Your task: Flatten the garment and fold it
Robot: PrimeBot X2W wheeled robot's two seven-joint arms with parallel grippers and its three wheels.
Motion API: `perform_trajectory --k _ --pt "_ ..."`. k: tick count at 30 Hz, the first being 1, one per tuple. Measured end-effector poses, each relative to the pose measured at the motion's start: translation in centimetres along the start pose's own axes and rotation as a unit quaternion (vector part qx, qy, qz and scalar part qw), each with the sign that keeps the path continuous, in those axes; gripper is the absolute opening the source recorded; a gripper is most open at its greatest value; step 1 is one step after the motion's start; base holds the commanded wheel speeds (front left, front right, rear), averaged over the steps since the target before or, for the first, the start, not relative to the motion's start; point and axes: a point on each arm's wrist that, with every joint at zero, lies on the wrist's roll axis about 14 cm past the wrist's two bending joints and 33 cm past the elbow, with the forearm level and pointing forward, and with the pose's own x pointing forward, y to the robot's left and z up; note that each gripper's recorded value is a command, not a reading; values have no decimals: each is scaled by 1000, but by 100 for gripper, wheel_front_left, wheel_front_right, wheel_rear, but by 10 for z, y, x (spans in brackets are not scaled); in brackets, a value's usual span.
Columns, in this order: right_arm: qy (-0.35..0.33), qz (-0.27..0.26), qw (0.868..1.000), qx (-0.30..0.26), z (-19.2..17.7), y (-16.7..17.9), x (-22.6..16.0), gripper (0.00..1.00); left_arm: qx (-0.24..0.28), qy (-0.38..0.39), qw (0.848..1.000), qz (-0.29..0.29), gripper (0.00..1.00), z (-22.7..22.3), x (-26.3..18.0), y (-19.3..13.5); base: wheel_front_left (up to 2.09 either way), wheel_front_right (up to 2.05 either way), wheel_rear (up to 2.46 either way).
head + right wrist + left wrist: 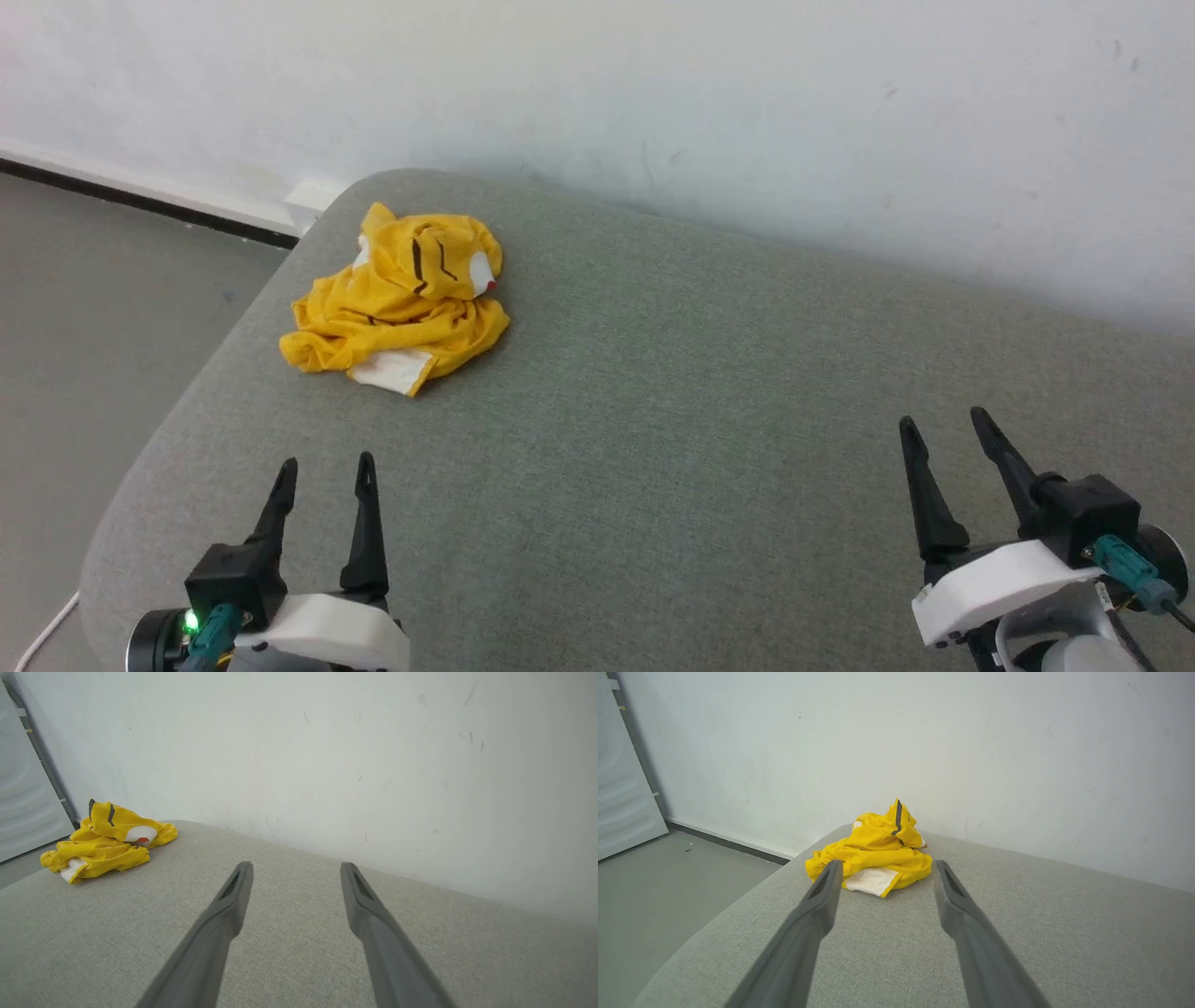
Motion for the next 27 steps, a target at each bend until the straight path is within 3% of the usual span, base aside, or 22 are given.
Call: perform_trajectory --k 27 --pt "3 122 992 25 -11 83 26 100 -6 -11 994 109 100 -1 -51 65 0 0 0"
